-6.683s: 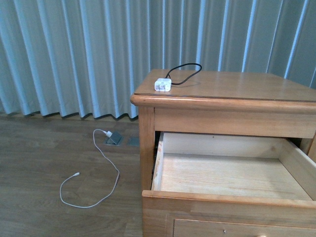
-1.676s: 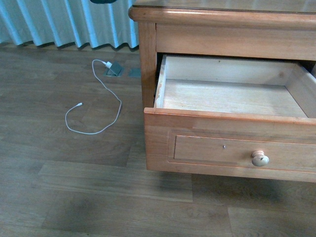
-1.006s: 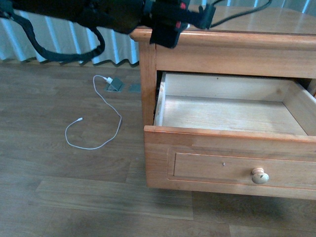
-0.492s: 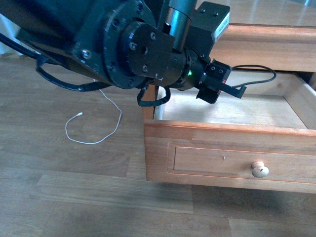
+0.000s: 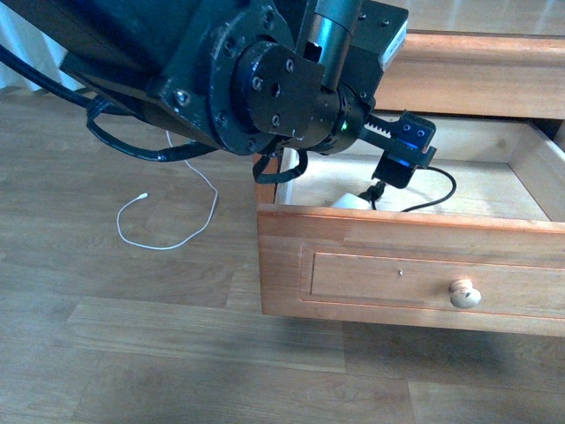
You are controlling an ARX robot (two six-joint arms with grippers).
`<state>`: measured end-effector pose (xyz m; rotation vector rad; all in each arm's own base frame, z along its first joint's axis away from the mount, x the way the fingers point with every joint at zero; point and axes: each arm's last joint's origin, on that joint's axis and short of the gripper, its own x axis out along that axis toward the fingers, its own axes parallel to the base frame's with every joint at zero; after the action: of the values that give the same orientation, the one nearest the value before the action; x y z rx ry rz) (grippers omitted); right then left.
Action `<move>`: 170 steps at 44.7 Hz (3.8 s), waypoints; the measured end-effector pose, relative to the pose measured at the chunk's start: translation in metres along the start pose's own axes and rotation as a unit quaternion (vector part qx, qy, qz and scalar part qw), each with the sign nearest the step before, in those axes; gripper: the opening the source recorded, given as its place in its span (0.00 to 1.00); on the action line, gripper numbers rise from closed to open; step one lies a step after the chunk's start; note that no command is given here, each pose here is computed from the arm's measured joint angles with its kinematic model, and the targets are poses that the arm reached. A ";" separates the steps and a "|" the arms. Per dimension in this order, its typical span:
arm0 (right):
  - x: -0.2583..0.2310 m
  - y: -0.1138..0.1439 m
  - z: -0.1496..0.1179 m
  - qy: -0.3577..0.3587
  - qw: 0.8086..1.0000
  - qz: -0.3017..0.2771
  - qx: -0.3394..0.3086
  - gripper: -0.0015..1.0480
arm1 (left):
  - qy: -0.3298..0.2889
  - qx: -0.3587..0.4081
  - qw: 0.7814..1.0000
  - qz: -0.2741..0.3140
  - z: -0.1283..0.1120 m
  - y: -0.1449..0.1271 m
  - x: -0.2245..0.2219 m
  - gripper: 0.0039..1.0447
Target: Put charger into drawer
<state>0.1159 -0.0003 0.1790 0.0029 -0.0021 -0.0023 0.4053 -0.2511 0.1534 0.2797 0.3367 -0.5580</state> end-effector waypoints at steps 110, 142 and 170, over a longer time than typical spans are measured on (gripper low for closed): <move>0.000 0.000 0.000 0.000 1.000 0.000 0.000 0.92 | -0.163 -0.139 0.941 0.263 -0.123 0.037 -0.376 0.04; 0.000 0.000 0.000 0.000 1.000 0.000 0.000 0.92 | -0.167 -0.139 0.937 0.273 -0.147 0.034 -0.368 0.04; 0.006 0.006 -0.020 0.192 0.981 0.020 0.027 0.92 | -0.168 -0.139 0.937 0.273 -0.147 0.034 -0.368 0.58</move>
<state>0.1217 0.0060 0.1593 0.0568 0.3851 0.0385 0.0971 -0.0002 0.1670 -0.0048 -0.0044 0.0000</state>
